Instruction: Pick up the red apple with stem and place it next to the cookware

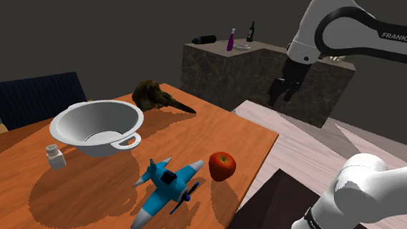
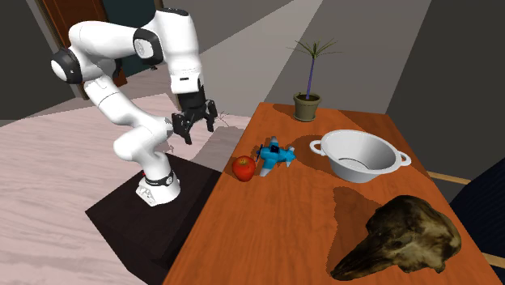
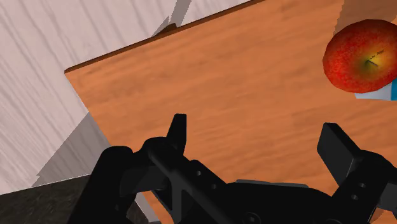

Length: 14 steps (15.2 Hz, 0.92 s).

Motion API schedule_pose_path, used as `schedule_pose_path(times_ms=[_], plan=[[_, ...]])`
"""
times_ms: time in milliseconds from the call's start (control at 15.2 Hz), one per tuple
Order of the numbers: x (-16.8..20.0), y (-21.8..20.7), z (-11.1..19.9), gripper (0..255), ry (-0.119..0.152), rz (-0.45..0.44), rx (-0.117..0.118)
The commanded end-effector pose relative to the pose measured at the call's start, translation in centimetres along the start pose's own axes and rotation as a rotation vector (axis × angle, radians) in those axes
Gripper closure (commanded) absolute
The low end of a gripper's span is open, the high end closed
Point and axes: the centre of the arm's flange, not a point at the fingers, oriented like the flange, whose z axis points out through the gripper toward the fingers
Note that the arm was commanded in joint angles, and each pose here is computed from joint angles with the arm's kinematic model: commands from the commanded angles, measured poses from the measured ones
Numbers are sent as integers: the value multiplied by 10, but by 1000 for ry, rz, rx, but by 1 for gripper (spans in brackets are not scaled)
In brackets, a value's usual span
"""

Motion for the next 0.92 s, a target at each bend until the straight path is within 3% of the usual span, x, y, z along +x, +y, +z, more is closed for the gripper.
schedule_pose_path(times_ms=[0,858], plan=[[0,0,0,0,0,0,0],[-9,-129,106,0,-39,397,21]])
